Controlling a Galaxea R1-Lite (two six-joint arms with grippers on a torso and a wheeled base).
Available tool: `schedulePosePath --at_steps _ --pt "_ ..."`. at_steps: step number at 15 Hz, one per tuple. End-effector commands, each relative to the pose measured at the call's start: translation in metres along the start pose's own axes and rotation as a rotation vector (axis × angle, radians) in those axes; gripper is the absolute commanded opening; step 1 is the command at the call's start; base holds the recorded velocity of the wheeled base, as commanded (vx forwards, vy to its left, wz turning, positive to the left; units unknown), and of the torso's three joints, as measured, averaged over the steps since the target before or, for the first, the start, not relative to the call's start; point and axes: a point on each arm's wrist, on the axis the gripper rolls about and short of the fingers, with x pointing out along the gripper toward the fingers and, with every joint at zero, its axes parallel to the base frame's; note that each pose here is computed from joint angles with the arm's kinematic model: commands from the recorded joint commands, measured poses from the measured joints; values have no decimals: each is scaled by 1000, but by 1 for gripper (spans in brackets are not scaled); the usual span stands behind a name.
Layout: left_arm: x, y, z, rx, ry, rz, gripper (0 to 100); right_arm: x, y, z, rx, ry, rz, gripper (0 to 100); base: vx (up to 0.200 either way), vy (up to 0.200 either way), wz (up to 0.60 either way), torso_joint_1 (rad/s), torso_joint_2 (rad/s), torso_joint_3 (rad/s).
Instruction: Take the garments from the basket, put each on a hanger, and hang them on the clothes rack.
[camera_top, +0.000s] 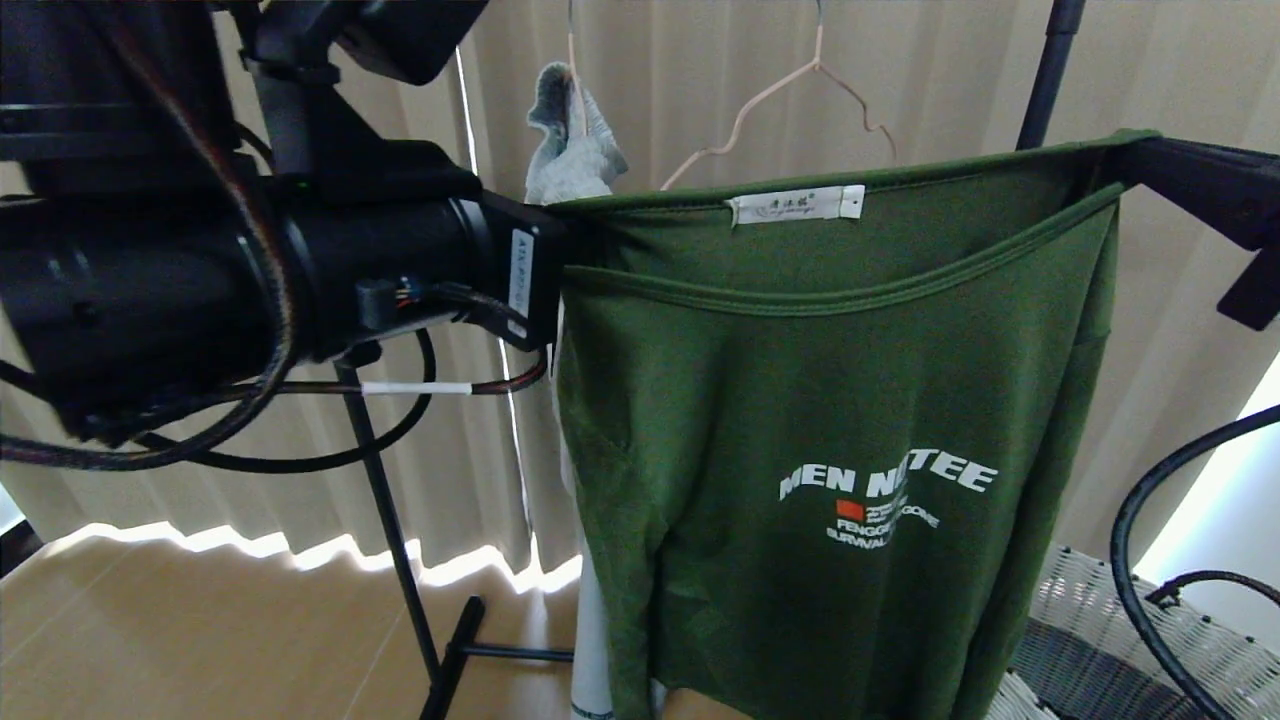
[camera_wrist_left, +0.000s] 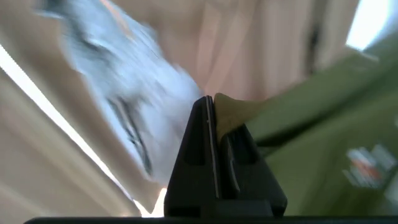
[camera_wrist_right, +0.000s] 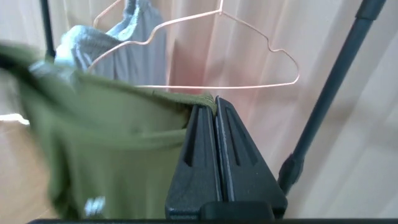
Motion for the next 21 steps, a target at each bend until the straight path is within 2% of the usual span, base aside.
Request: schedulePosePath --at_steps 1,5,7,12,15,21 --pt "-27 4 8 -5 -48 -12 0 16 2 -11 -4 39 3 0 0 0 0 0 0 0" --pt "-26 6 11 -12 -88 5 0 15 2 -11 -5 36 2 0 0 0 0 0 0 0" --pt "-17 8 16 -17 -146 36 0 13 2 -10 -7 39 0 0 0 0 0 0 0 0" --pt "-18 18 19 -16 -160 85 0 11 1 -9 -12 38 -3 0 0 0 0 0 0 0" --pt "-18 19 18 -10 -156 101 0 5 1 -11 -15 81 -1 0 0 0 0 0 0 0" --pt "-18 18 16 -9 -151 98 0 2 1 -12 -17 95 0 0 0 0 0 0 0 0"
